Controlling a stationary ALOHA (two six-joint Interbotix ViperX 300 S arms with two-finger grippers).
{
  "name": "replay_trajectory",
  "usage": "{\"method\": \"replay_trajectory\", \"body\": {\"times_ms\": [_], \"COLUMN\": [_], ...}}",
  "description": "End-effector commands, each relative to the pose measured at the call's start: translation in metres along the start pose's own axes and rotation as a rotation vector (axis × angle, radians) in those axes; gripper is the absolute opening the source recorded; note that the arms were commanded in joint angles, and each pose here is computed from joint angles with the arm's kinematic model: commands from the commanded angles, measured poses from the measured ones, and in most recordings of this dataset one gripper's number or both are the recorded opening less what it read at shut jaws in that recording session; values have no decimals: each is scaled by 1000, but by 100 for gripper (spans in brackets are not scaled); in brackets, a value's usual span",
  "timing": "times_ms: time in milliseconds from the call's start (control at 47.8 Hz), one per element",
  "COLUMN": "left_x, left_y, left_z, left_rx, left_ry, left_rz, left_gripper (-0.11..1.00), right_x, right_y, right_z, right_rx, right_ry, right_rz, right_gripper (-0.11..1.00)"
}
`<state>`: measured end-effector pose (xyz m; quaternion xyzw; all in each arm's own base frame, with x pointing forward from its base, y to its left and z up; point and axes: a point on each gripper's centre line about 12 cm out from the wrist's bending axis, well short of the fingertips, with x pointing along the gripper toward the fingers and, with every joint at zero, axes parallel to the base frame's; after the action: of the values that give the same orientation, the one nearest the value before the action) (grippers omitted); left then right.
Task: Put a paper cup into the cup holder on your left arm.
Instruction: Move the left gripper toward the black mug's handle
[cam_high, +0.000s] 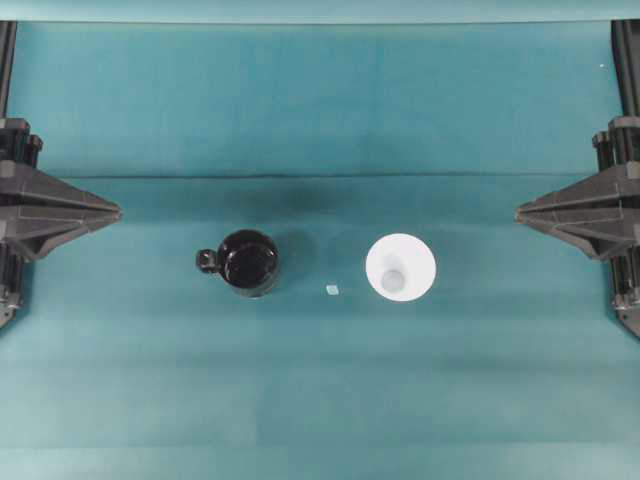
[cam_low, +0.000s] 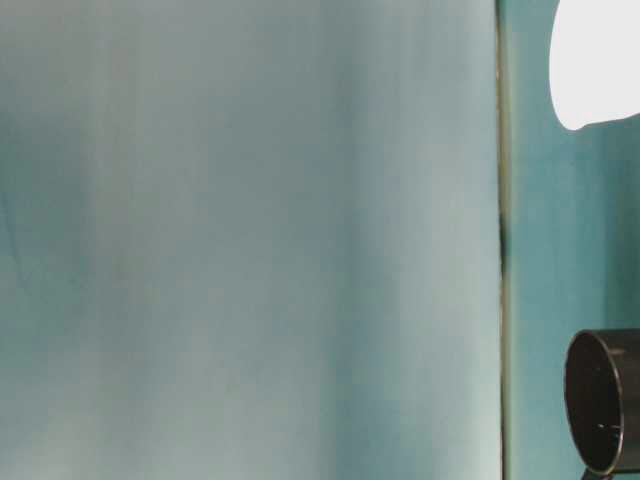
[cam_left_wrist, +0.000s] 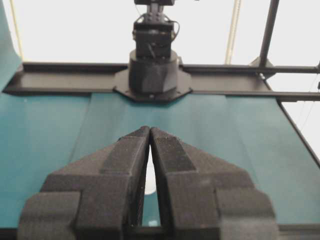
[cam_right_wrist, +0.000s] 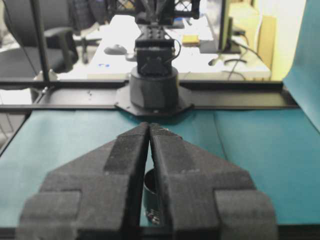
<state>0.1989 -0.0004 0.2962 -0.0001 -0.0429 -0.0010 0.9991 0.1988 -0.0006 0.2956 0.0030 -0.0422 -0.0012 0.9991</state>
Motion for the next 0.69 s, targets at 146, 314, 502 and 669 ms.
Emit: {"method": "replay_trajectory", "body": {"times_ms": [146,314,502,669], "left_x": [21,21,20,22], "left_y": [-3,-3,-2,-2], "left_z": [4,-1,-22,-53], "left_rx": [-46,-49,-59,-58], "left_ry": [56,140,296,509], "left_rz": [-13,-9,0,8], "left_gripper": [6,4,4,4], "right_x": [8,7,5,2], "right_y": [1,1,1,1], "right_z": [-10,-15,-24,-29], "right_rx": [52,81,91,155], "right_ry": [126,259,379,464], "right_rz": [-1,-6,-12,-32], "right_gripper": [9,-1,-2,-2]}}
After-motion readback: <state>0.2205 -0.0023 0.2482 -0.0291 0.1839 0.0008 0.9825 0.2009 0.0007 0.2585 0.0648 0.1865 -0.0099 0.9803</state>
